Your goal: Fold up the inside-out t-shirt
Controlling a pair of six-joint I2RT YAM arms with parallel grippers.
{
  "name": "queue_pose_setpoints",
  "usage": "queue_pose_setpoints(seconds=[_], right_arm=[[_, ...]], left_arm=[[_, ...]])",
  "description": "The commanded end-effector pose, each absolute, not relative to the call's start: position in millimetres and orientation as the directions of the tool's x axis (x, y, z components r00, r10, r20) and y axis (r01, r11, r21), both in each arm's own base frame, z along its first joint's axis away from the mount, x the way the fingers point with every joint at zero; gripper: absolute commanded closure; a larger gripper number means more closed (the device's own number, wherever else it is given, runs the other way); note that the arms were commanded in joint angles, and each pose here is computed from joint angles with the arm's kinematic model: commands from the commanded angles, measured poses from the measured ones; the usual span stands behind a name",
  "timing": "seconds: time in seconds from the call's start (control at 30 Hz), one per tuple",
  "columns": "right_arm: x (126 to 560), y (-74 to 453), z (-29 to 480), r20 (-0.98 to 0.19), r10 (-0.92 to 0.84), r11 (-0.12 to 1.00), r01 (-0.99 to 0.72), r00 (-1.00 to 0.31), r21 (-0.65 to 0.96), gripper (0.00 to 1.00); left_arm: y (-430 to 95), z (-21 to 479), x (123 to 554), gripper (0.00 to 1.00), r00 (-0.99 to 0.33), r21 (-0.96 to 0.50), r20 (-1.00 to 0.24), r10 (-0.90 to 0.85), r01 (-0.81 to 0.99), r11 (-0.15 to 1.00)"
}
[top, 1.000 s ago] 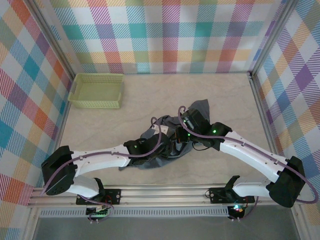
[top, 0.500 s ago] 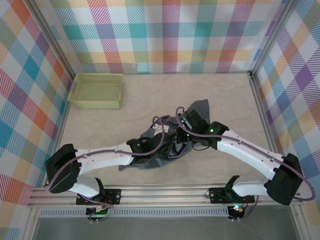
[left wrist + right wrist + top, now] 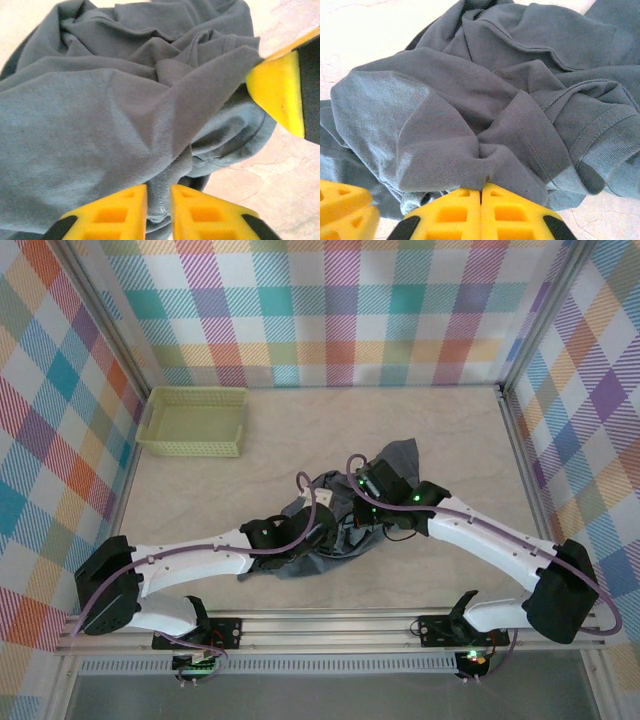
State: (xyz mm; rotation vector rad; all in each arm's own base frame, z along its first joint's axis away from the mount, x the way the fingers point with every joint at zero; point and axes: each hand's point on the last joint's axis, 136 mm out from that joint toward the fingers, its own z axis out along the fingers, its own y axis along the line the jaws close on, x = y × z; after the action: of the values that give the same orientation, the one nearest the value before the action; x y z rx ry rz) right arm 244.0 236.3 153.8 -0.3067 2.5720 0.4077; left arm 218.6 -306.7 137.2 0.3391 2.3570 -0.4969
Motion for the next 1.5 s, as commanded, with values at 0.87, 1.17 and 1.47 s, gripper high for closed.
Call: queue_pose_setpoints(seconds=[0.87,1.17,1.47], right_arm=[[255.2,216.3,140.1,-0.486,-0.095,0.965,-0.201,-0.869,0.169,1.0],[269.5,207.2,119.6,-0.458,-0.081,0.977,-0.162,-0.885,0.14,0.99],[264.4,205.8,112.4,-0.472,-0.099,0.969,-0.194,-0.876,0.156,0.99]], left_arm=[[-313.1,166.9,201.4,1.0,-0.729,-0.443,-0.685,0.008,0.424,0.79],[-251.5,173.0,188.9,1.0,-0.707,-0.486,-0.702,-0.086,0.388,0.784],[-190.1,131.8,205.0,1.0,-0.743,-0.562,-0.612,-0.273,0.165,0.81]])
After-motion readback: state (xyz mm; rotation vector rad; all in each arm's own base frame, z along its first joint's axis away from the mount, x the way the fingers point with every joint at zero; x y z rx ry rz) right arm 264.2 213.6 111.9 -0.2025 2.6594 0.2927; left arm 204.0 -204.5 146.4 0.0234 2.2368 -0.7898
